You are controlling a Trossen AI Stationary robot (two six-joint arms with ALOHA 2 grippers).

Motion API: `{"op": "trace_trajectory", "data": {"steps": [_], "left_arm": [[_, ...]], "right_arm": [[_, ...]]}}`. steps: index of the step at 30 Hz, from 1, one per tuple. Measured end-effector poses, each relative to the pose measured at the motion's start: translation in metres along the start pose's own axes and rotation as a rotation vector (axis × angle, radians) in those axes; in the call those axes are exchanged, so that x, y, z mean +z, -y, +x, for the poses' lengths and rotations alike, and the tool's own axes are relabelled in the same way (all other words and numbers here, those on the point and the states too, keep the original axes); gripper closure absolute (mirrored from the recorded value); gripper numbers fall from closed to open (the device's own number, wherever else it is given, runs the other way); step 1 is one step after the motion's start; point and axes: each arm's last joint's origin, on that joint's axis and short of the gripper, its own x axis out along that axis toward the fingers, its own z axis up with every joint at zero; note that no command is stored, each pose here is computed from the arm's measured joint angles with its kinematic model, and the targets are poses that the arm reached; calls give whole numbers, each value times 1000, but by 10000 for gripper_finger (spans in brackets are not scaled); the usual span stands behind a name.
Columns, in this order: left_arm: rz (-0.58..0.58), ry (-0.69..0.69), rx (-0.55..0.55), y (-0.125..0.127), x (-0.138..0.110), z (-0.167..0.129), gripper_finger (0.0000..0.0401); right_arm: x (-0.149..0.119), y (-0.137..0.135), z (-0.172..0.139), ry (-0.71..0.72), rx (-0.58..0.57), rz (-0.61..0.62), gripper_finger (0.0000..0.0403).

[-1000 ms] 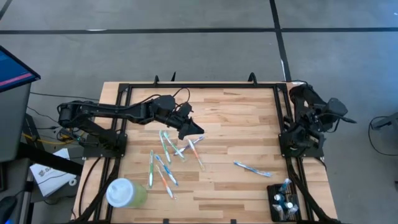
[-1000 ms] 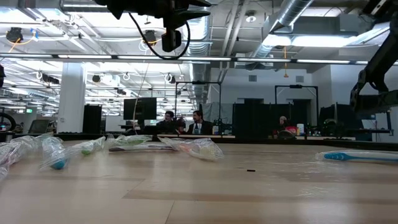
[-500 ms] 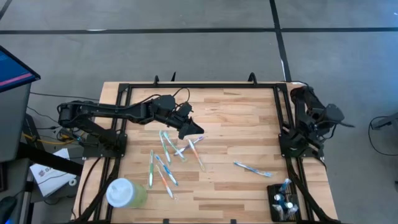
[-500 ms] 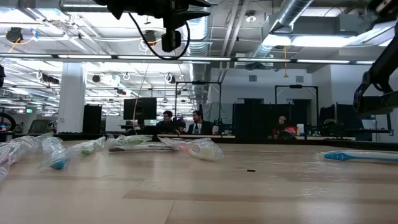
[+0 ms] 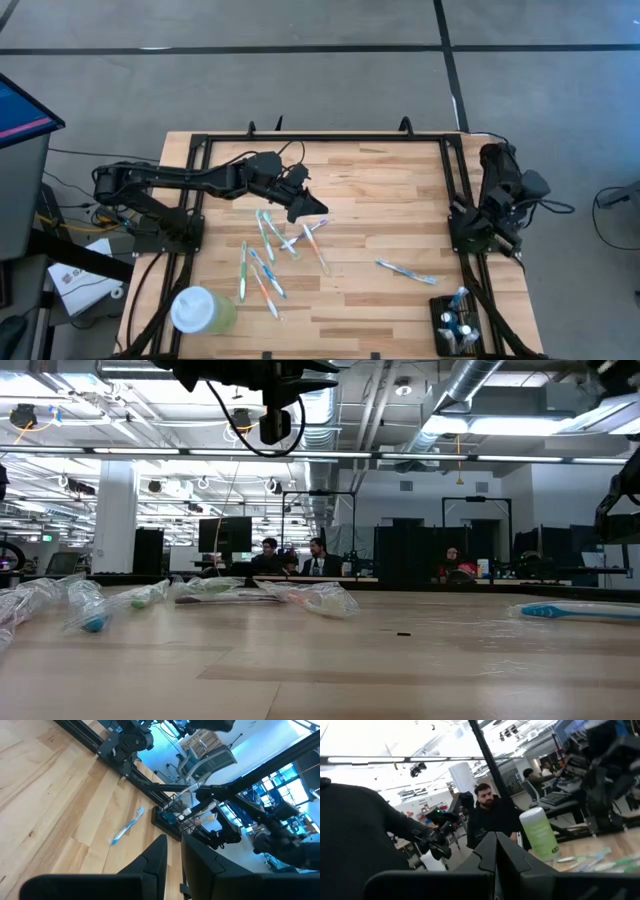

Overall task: Pick & Place toothbrushing station
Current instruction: Put the top left green toothbrush into the black organizer

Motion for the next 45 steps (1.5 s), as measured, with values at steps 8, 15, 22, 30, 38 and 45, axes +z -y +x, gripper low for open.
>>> {"op": "trace_trajectory", "data": {"steps": [8, 15, 22, 30, 38, 45], "left_arm": [[0, 0, 0, 0, 0, 0, 348], [0, 0, 0, 0, 0, 0, 348], [0, 0, 0, 0, 0, 0, 348], [4, 0, 0, 0, 0, 0, 348], [4, 0, -1, 0, 0, 0, 348], [11, 0, -1, 0, 0, 0, 348]], "right_arm": [[-35, 10, 9, 34, -22, 64, 403], [-38, 17, 14, 40, -21, 36, 403], [-38, 27, 17, 43, -55, 26, 403], [-40, 40, 21, 3, -119, 35, 403], [-34, 53, 21, 29, -181, -5, 403], [-34, 67, 18, -10, -251, 23, 403]]}}
